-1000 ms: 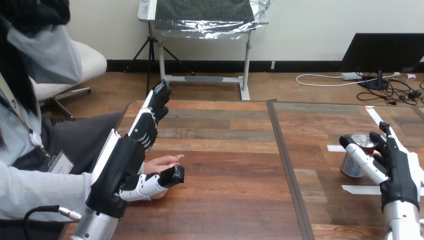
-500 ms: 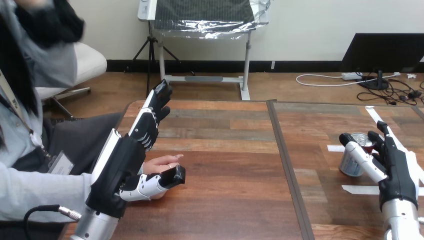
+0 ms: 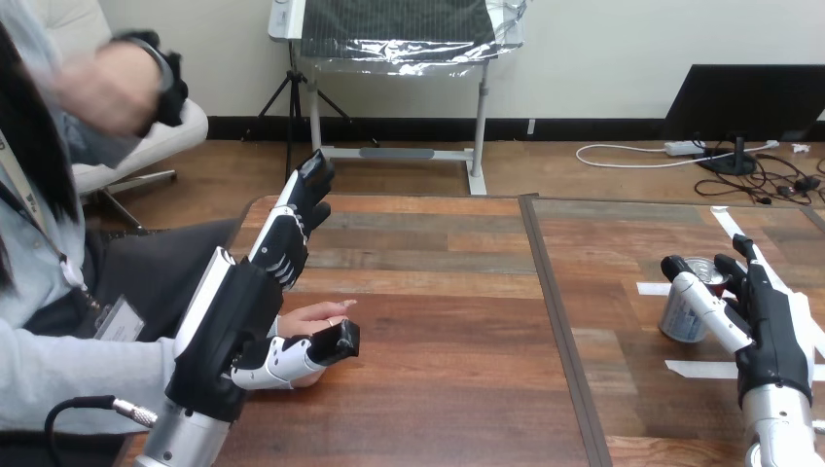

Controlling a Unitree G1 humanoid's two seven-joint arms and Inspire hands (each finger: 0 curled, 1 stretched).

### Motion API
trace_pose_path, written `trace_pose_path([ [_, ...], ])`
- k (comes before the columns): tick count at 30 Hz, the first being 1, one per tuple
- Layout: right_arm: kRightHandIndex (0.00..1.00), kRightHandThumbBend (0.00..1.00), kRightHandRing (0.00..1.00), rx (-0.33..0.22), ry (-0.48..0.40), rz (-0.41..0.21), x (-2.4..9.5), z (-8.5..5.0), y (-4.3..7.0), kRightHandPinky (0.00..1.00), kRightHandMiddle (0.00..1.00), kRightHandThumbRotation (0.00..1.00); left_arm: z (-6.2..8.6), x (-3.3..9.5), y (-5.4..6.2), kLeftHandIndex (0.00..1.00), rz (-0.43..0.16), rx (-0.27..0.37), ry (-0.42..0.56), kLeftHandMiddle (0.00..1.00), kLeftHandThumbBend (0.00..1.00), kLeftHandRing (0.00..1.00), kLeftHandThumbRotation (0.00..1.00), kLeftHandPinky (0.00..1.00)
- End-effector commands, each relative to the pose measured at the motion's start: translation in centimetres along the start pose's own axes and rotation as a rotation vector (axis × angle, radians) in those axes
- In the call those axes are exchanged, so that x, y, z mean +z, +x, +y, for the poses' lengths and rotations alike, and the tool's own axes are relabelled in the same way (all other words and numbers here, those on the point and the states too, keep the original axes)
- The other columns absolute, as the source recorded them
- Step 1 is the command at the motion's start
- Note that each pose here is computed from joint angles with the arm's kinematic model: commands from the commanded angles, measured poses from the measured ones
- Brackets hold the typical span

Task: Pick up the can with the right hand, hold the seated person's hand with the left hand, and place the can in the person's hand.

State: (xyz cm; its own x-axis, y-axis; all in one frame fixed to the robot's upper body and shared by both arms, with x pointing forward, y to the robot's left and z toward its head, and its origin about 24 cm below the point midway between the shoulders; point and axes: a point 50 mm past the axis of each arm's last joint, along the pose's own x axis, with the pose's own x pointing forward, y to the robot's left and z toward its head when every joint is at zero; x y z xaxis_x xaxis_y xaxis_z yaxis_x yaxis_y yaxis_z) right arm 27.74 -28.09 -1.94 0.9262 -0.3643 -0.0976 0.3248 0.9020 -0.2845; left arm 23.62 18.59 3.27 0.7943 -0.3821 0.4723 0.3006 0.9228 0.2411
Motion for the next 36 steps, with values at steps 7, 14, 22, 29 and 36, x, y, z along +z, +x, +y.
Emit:
trace_pose_path([
  [7,0.95,1.00,0.90,0.011,0.022,-0.044,1.74,1.20,1.08,0.90,0.89,0.62,0.81,1.09,1.37,1.00,-0.075,0.011,0.023,1.00,1.00,1.00,0.62,0.97],
  [14,0.95,1.00,0.91,0.011,0.083,-0.054,1.86,1.17,1.07,0.91,0.90,0.59,0.84,1.03,1.44,1.00,-0.074,0.012,0.023,1.00,1.00,1.00,0.62,0.97],
  [22,0.95,1.00,0.92,0.012,0.085,-0.067,2.03,1.11,1.10,0.92,0.91,0.58,0.85,0.86,1.53,1.00,-0.068,0.011,0.016,1.00,1.00,1.00,0.61,0.97],
  [29,0.95,1.00,0.92,0.014,0.086,-0.091,2.27,1.06,1.09,0.92,0.91,0.59,0.81,0.77,1.67,1.00,-0.070,0.009,0.015,1.00,1.00,1.00,0.61,0.97],
  [36,0.95,1.00,0.92,0.007,0.081,-0.116,2.54,0.99,1.09,0.91,0.91,0.59,0.79,0.67,1.86,1.00,-0.070,0.004,0.010,1.00,1.00,1.00,0.61,0.97],
])
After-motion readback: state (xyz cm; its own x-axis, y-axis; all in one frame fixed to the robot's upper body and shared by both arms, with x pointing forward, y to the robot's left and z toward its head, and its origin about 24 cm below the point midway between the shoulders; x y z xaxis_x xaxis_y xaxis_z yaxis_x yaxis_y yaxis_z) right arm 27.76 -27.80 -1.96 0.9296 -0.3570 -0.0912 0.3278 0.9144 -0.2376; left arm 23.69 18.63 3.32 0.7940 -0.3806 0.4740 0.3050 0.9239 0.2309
